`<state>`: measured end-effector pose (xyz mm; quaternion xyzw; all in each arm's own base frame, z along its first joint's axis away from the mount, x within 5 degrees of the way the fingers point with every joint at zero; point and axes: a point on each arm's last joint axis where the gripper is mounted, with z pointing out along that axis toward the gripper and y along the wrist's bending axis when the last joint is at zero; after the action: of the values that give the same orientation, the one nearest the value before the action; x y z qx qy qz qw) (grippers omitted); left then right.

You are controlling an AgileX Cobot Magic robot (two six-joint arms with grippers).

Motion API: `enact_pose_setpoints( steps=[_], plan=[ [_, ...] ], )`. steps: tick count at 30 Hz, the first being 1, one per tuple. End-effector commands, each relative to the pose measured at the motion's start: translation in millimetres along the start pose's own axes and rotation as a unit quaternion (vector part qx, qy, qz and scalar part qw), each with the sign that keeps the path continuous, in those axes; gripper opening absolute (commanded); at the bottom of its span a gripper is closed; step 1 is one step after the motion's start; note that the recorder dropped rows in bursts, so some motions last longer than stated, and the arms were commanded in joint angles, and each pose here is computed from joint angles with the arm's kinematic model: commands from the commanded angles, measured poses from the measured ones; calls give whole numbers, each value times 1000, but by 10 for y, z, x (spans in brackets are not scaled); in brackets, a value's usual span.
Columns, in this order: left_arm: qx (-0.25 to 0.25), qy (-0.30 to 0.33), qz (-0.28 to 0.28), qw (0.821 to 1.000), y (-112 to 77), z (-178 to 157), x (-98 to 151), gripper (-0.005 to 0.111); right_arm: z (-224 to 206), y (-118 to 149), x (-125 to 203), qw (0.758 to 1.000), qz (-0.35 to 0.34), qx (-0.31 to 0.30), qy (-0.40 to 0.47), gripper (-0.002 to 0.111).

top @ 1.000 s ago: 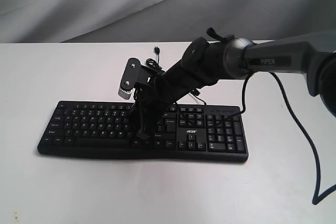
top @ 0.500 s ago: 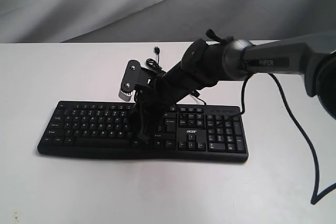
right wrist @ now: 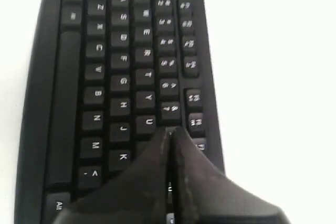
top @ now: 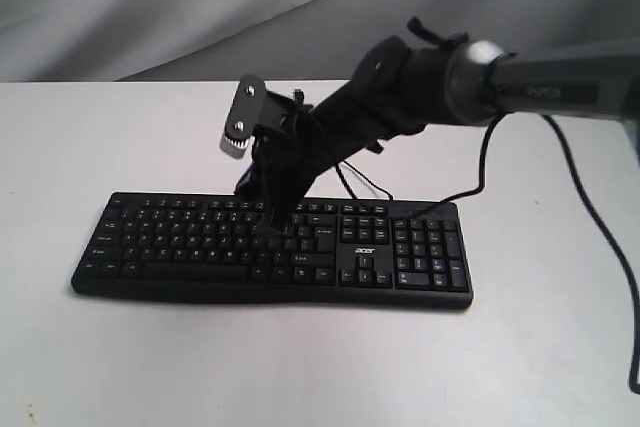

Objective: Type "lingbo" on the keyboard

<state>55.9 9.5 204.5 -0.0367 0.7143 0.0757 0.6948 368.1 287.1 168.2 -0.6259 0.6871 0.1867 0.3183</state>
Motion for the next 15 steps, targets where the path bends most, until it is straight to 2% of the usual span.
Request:
enact_pose_setpoints(
  steps=[1,5,8,11,15],
  plan=[
    [4,-5,-1,1000,-5,-2,5,0,-650,-100,-329,997,7,75,-15,0],
    [4,-5,-1,1000,-5,-2,5,0,-1413,-134,-580,986,42,153,-43,0],
    [4,-5,-1,1000,-5,-2,5,0,-1986,-82,-674,970,72,216,-91,0],
    [4,-5,-1,1000,-5,-2,5,0,-2472,110,-679,946,69,287,-135,0],
    [4,-5,-1,1000,-5,-2,5,0,-2877,425,-569,908,63,371,-185,0]
  ],
)
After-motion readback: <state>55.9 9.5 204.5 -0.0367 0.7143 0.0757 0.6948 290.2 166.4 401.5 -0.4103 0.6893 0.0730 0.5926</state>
